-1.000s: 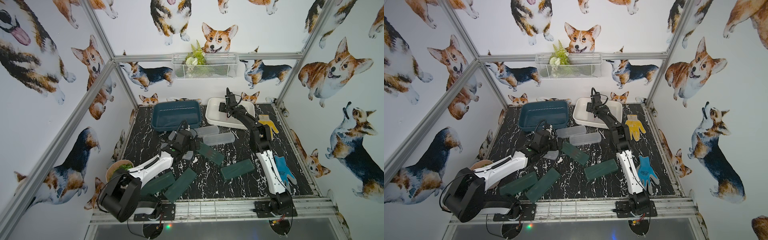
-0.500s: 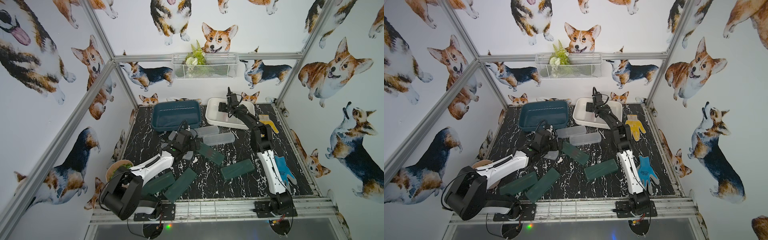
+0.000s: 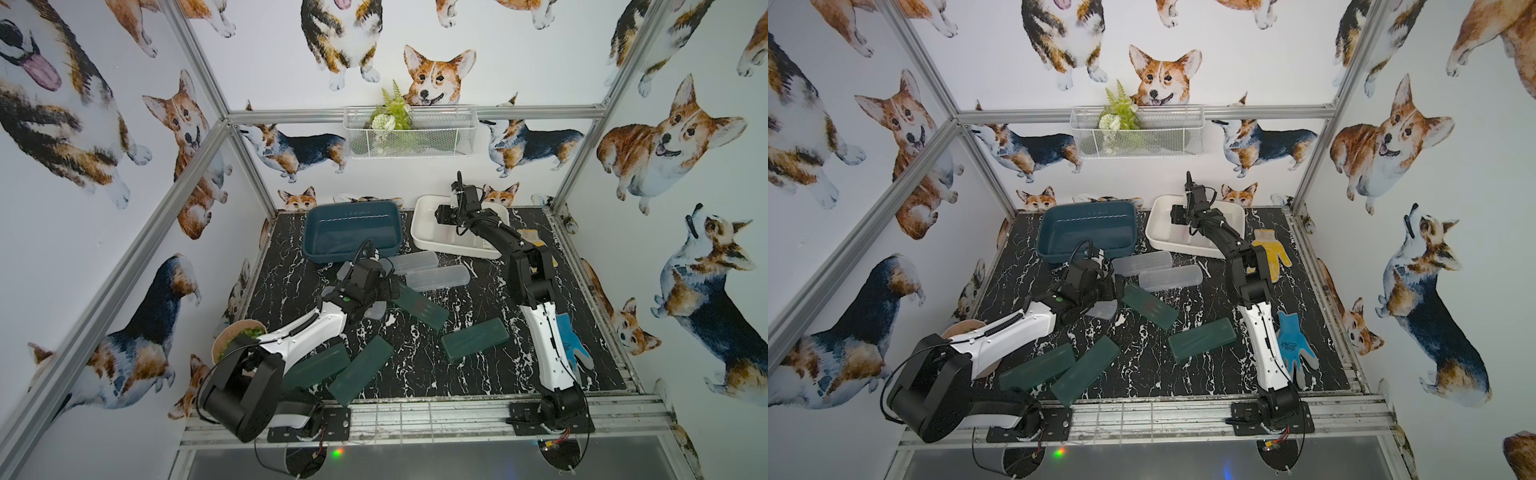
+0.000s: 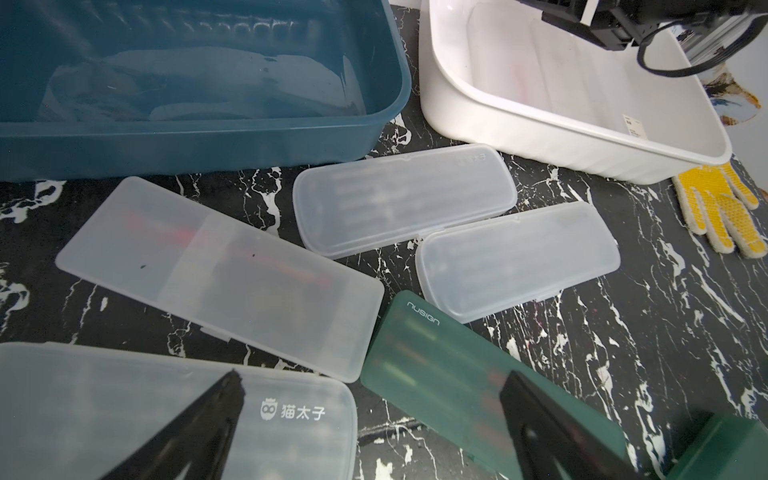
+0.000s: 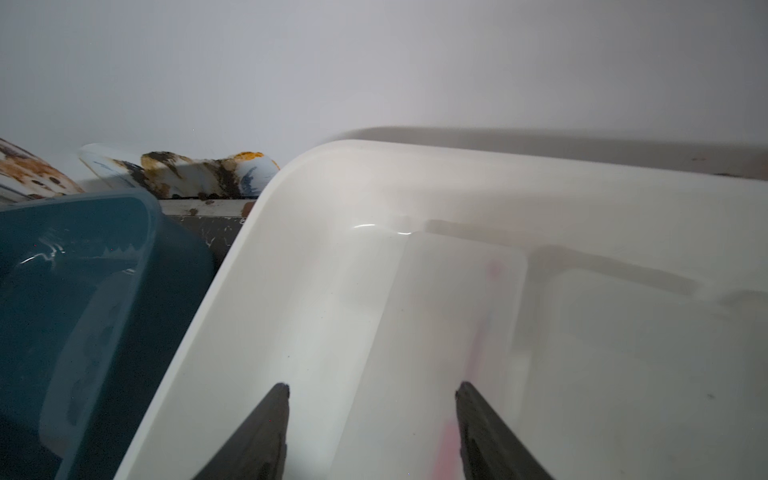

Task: Place the pencil cases by color into the storage box
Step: Place the pencil case at the storage box.

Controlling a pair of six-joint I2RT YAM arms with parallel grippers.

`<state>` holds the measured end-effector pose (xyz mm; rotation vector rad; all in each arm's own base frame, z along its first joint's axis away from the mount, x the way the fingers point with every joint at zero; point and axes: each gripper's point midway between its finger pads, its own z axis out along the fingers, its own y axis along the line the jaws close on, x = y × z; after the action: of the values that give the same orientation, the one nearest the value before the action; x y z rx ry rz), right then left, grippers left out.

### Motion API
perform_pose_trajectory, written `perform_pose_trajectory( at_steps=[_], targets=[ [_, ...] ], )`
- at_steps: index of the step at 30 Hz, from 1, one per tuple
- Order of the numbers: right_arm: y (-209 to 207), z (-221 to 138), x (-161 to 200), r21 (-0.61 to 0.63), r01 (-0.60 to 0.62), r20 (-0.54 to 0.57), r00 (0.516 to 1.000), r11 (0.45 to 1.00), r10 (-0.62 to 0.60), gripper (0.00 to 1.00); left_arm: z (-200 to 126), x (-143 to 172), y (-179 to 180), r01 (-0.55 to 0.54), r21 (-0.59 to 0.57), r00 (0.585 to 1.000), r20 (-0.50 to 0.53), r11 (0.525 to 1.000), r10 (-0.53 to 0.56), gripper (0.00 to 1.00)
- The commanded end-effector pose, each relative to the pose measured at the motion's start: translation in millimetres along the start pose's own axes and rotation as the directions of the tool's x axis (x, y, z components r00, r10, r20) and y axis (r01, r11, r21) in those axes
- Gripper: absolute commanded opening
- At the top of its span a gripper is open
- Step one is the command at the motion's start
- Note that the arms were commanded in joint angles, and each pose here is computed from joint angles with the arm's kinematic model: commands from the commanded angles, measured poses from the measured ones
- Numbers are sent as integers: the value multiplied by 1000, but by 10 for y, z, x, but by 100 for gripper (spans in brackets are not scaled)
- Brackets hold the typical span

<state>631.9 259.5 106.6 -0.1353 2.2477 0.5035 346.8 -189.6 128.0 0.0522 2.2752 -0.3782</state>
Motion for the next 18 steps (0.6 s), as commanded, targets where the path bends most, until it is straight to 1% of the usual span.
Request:
perform_pose_trajectory(
  at_steps=[1,3,7,13,18],
  targets=[
    [295,115,64,-110,-31,-5,1000,993,31,64,-25,-67,-2,8,0,1000,21,1000,-8,99],
    [370,170,131,-118,-35,-19,999,992,33,64,-32,-72,-2,8,0,1000,22,1000,-8,99],
    [420,291,283,-93,-47,-52,998,995,42,64,-46,-58,14,9,-4,1000,21,1000,-9,99],
    [281,381,406,-5,-94,-79,993,996,93,64,-98,-83,49,4,-16,999,33,1000,-4,99],
    [127,354,418,85,-113,-85,989,990,121,64,-92,-74,61,5,-22,1000,27,1000,-4,99]
  ],
)
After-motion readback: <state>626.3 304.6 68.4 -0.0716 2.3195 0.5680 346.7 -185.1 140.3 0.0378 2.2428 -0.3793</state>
